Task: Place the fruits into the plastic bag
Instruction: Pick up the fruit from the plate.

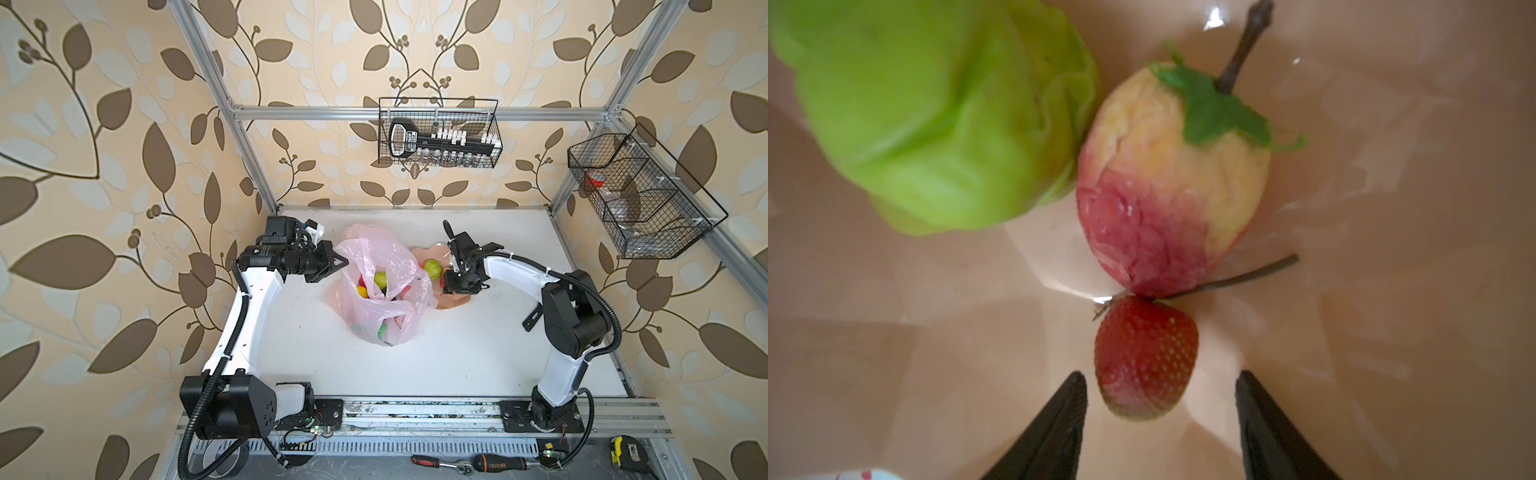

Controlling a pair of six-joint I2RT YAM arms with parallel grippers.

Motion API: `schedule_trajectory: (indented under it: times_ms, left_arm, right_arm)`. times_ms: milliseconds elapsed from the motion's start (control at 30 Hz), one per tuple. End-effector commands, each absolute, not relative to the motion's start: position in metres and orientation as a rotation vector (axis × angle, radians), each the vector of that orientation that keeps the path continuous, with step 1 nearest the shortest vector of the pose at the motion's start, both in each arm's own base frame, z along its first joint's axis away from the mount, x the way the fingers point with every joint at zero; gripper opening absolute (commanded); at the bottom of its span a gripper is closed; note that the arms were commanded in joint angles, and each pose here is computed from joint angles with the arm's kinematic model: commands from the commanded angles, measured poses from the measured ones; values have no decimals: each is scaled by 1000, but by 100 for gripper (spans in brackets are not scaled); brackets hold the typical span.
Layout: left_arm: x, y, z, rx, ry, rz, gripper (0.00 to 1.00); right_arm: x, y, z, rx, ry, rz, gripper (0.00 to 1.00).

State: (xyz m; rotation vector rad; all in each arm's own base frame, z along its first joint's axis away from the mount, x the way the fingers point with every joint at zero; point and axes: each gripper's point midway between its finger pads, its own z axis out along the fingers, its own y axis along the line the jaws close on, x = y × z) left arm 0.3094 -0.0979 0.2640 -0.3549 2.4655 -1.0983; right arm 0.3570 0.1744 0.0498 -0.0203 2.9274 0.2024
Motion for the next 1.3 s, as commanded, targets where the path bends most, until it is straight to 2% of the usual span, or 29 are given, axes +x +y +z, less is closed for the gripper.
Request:
schedule_trajectory:
  times_ms: [0, 267, 467, 600, 800, 967, 1133, 1267]
  left_arm:
    - [300, -106, 276, -282, 2438, -1136, 0]
    - [299, -106, 275, -285, 2442, -1138, 0]
    - [299, -106, 275, -286, 2441, -1138, 0]
    - [300, -106, 274, -287, 2442, -1141, 0]
    - [300, -106, 273, -289, 2446, -1141, 0]
    - [301, -106, 274, -288, 2444, -1143, 0]
    - [301, -107, 273, -288, 2445, -1150, 0]
    - [301, -107, 273, -290, 2447, -1150, 0]
  right_arm:
    - [368, 177, 48, -27, 2908, 168, 58]
    - [370, 179, 37, -32, 2923, 152, 54]
    - [368, 180, 43, -43, 2911, 142, 42]
    - [368, 180, 55, -44, 2887, 139, 35]
    - [371, 180, 93, -29, 2810, 186, 30]
    - [371, 178, 133, 15, 2729, 284, 29]
    - [373, 187, 173, 81, 2592, 589, 28]
    - [373, 193, 187, 92, 2556, 683, 26]
